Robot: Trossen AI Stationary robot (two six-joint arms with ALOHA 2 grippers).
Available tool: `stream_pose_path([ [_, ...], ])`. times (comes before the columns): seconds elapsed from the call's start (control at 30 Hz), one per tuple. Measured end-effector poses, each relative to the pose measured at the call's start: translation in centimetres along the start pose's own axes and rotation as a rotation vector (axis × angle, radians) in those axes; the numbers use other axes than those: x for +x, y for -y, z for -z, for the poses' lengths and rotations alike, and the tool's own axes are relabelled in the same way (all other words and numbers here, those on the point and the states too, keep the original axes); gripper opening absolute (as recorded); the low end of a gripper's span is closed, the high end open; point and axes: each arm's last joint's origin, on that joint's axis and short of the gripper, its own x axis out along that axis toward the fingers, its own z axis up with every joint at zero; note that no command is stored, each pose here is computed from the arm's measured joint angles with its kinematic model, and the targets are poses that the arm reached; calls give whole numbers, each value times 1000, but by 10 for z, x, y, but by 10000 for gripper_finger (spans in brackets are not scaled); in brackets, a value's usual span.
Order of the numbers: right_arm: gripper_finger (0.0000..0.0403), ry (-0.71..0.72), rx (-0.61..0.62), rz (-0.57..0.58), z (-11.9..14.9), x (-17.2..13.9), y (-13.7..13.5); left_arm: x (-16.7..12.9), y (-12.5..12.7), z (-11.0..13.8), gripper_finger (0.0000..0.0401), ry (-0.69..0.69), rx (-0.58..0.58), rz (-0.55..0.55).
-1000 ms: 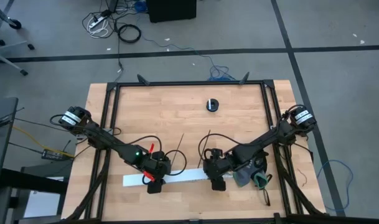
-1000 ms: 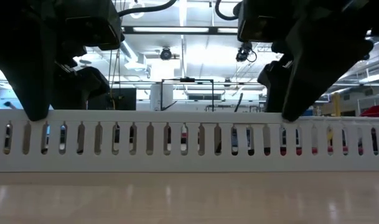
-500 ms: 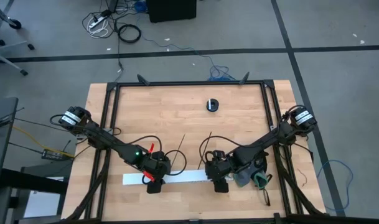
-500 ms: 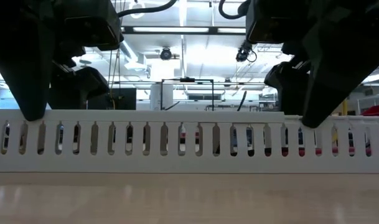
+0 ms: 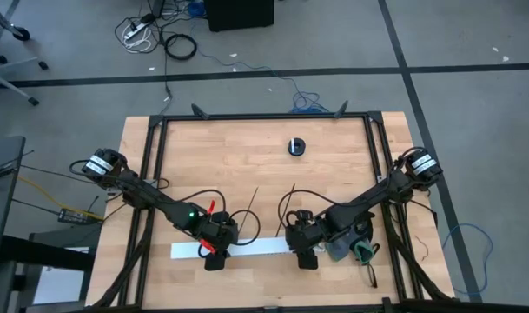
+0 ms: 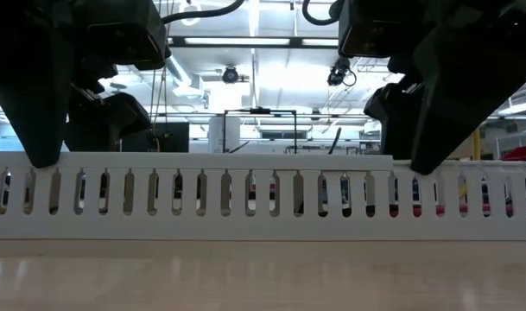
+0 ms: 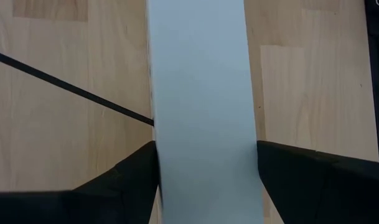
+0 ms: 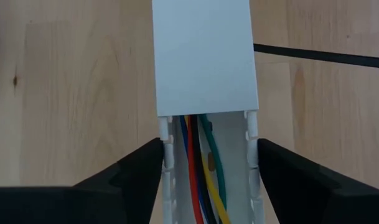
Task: Ziptie cables
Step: Close the white cable duct
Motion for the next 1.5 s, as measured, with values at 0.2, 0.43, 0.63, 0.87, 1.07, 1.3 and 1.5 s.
stream_pose_path([
  [0.2, 231, 3, 0, 3, 0, 0, 0, 0, 0, 0, 241, 3, 2, 1],
  [0.43, 223, 6, 0, 4, 0, 0, 0, 0, 0, 0, 241, 8, 5, 3],
  [0.63, 222, 11, 1, 0, -1, 0, 0, 1, 1, -2, 241, 22, 12, 11],
  [0.87, 222, 13, 2, 1, -1, 0, 0, 1, 1, -2, 241, 26, 11, 6],
  [1.07, 222, 15, 4, 5, -1, 0, 0, 1, -4, -5, 241, 33, -4, 4],
  [1.3, 222, 15, 11, 5, -1, 0, 0, 0, -7, -7, 241, 37, 7, 1],
  [1.5, 222, 16, 11, 5, -1, 0, 0, 1, -7, -9, 241, 61, 12, 2],
])
